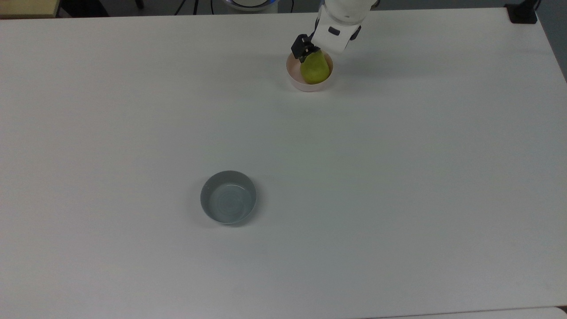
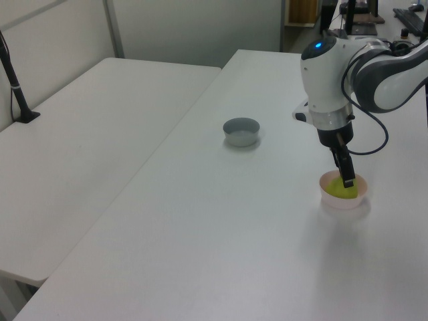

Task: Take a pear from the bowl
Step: 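Close the gripper around the pear's top inside the pink bowl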

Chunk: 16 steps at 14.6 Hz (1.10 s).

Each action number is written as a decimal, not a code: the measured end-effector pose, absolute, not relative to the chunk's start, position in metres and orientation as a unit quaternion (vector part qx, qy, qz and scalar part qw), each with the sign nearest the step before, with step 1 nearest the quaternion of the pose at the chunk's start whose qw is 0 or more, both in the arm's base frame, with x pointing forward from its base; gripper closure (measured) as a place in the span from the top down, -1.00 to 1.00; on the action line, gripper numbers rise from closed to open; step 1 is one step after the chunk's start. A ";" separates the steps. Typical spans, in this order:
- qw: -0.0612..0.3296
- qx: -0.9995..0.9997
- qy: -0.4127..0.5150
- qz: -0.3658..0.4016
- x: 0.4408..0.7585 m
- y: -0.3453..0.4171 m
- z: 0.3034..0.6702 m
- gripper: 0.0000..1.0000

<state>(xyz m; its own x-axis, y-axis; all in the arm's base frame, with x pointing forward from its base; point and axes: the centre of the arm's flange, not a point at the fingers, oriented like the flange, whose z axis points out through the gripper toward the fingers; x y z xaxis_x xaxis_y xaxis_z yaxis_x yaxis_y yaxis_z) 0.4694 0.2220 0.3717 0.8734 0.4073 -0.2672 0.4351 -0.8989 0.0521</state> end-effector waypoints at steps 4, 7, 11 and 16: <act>0.066 0.963 0.221 -0.142 0.471 0.223 0.348 0.86; 0.075 0.959 0.227 -0.153 0.472 0.224 0.335 0.77; 0.074 0.955 0.241 -0.158 0.471 0.225 0.330 0.58; 0.074 0.954 0.244 -0.157 0.472 0.226 0.328 0.30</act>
<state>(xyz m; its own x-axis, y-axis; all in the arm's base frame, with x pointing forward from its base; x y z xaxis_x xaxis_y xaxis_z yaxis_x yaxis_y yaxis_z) 0.4717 0.2259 0.3282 0.8315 0.4421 -0.3363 0.4887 -0.8700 0.0646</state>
